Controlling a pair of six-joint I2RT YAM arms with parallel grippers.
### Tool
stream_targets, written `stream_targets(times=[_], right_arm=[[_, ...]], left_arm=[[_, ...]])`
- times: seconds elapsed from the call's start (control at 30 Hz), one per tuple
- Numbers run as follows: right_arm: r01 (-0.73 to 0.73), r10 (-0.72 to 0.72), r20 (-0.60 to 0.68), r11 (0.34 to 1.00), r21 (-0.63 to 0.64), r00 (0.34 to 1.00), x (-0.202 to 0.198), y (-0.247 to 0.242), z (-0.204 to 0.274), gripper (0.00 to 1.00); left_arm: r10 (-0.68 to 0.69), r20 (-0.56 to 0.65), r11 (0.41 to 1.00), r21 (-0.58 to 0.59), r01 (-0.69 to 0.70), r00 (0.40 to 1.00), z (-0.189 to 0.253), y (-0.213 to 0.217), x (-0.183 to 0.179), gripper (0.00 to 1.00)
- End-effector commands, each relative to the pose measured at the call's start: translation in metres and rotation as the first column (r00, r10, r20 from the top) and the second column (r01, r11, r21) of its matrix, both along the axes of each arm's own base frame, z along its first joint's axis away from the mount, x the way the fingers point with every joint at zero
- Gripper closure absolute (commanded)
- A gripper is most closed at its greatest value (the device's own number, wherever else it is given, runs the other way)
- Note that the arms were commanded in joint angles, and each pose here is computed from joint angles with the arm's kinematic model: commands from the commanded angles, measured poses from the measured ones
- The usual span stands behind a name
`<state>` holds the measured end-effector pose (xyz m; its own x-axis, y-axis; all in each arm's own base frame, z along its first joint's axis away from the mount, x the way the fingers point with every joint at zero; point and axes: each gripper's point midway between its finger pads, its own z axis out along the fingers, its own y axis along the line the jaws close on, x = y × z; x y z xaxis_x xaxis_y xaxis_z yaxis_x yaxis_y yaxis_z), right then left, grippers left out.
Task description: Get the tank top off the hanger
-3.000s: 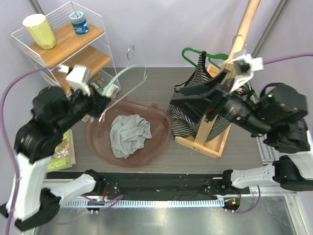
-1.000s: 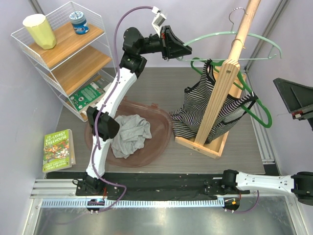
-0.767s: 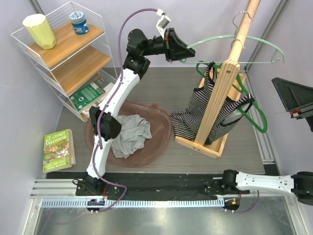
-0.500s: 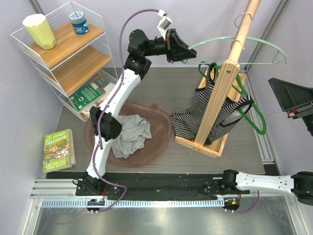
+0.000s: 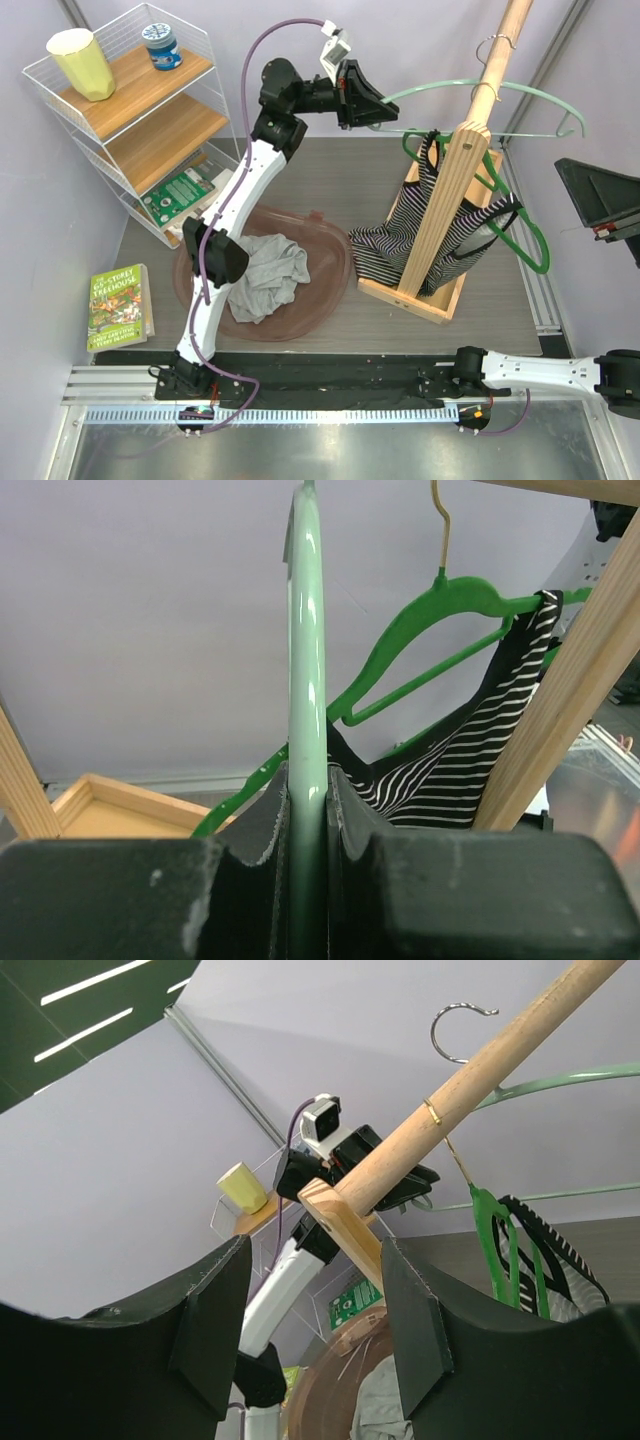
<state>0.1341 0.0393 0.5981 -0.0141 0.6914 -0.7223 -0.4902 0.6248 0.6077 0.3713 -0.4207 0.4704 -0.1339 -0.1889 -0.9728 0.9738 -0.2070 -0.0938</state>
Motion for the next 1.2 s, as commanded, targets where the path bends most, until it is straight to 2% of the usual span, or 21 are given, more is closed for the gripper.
stream_targets(times=[0.0, 0.37, 0.57, 0.73, 0.83, 0.87, 0.9, 0.93, 0.97, 1.0, 1.03, 1.07, 1.1, 1.17], right_arm=[[0.025, -0.026, -0.004, 0.999, -0.036, 1.0, 0.006, 0.009, 0.002, 0.4], [0.036, -0.036, 0.006, 0.996, -0.075, 0.999, 0.011, 0.021, -0.001, 0.38], [0.04, -0.04, 0.0, 0.996, -0.073, 0.999, 0.012, 0.021, -0.004, 0.38], [0.142, -0.147, -0.036, 0.983, -0.117, 0.988, 0.025, 0.015, -0.014, 0.38], [0.33, -0.356, -0.074, 0.913, -0.24, 0.932, 0.043, -0.002, -0.029, 0.39], [0.428, -0.463, -0.103, 0.869, -0.249, 0.88, 0.048, -0.018, -0.032, 0.4], [0.477, -0.533, -0.055, 0.794, -0.378, 0.844, 0.051, -0.023, -0.038, 0.4], [0.503, -0.574, -0.034, 0.744, -0.441, 0.818, 0.056, -0.017, -0.039, 0.4], [0.54, -0.612, -0.05, 0.73, -0.418, 0.789, 0.056, -0.022, -0.032, 0.4], [0.549, -0.642, 0.054, 0.604, -0.579, 0.764, 0.059, -0.021, -0.034, 0.41], [0.559, -0.651, 0.082, 0.573, -0.599, 0.754, 0.06, -0.019, -0.03, 0.43], [0.589, -0.67, 0.077, 0.587, -0.555, 0.739, 0.062, -0.017, -0.019, 0.44], [0.594, -0.668, 0.164, 0.489, -0.639, 0.726, 0.064, -0.015, -0.019, 0.44], [0.606, -0.659, 0.208, 0.459, -0.65, 0.722, 0.067, -0.007, -0.013, 0.46]], left_arm=[[0.026, 0.136, 0.998, -0.056, -0.018, 0.99, 0.028, 0.018, -0.004, 1.0], [0.051, 0.152, 0.994, -0.104, -0.036, 0.987, 0.039, 0.017, -0.001, 1.0], [0.002, 0.152, 0.998, -0.067, 0.008, 0.988, 0.028, 0.009, -0.009, 1.0], [-0.032, 0.131, 0.999, -0.035, 0.037, 0.991, 0.017, 0.002, -0.013, 1.0], [-0.037, 0.132, 0.999, -0.034, 0.042, 0.991, 0.021, 0.005, -0.018, 1.0], [-0.034, 0.136, 0.999, -0.036, 0.04, 0.99, 0.022, 0.006, -0.018, 1.0], [-0.034, 0.139, 0.999, -0.037, 0.039, 0.99, 0.025, 0.007, -0.02, 1.0], [-0.029, 0.143, 0.998, -0.042, 0.036, 0.989, 0.03, 0.009, -0.023, 1.0], [-0.031, 0.144, 0.998, -0.041, 0.037, 0.989, 0.031, 0.01, -0.024, 1.0], [-0.031, 0.139, 0.999, -0.04, 0.037, 0.99, 0.031, 0.009, -0.025, 1.0], [-0.032, 0.139, 0.999, -0.039, 0.037, 0.99, 0.032, 0.011, -0.025, 1.0], [-0.032, 0.135, 0.999, -0.037, 0.037, 0.99, 0.031, 0.01, -0.025, 1.0], [-0.034, 0.135, 0.998, -0.038, 0.039, 0.99, 0.033, 0.01, -0.026, 1.0], [-0.031, 0.123, 0.999, -0.035, 0.036, 0.992, 0.03, 0.01, -0.024, 1.0]])
